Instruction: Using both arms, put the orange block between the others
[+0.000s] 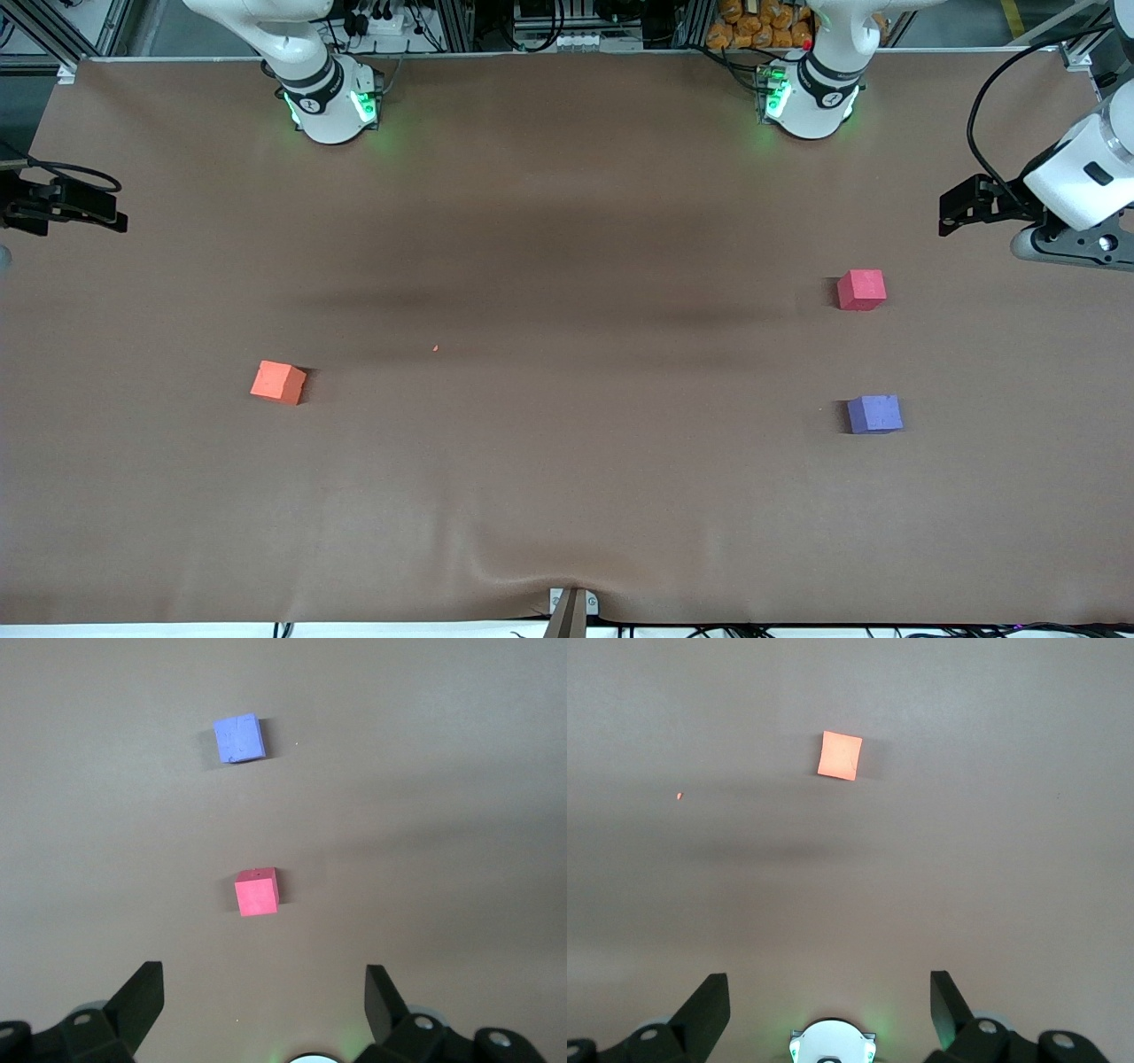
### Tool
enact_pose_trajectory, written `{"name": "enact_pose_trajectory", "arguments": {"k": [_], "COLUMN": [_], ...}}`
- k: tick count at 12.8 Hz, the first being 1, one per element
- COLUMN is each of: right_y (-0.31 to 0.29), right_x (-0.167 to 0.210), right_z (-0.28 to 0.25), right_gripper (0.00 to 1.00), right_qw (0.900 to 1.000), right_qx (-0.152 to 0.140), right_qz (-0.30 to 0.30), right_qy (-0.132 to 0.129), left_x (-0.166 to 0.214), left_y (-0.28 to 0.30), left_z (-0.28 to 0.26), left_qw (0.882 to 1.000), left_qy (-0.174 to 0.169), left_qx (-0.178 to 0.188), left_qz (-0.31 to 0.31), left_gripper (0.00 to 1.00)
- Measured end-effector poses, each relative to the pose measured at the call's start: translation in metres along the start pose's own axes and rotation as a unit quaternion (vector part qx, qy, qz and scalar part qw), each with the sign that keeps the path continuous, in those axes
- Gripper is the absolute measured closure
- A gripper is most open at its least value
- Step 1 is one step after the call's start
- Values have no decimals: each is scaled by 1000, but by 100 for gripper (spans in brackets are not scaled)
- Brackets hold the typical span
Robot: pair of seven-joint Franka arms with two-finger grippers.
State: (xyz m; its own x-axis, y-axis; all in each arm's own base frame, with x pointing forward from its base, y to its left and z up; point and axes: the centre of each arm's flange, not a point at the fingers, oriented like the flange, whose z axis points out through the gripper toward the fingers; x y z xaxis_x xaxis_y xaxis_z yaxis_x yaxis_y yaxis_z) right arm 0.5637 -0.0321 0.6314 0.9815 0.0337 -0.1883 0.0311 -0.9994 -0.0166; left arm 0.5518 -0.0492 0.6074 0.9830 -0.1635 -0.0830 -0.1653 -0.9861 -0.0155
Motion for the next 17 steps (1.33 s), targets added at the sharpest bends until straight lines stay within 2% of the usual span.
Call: {"name": "enact_pose_trajectory", "arguments": {"k": [17], "right_y": [0], "right_x": [0], "right_z": [0], "right_gripper": [0], "right_qw": [1000], "right_qx": [0], "right_qz": [0], "right_qy": [0], "left_x": [3], "left_y": [4], "left_z": [6], "left_qw": [1000], "left_qy": [-7], "left_qx": [-1], "left_qz": [-25], "left_gripper": [0]}}
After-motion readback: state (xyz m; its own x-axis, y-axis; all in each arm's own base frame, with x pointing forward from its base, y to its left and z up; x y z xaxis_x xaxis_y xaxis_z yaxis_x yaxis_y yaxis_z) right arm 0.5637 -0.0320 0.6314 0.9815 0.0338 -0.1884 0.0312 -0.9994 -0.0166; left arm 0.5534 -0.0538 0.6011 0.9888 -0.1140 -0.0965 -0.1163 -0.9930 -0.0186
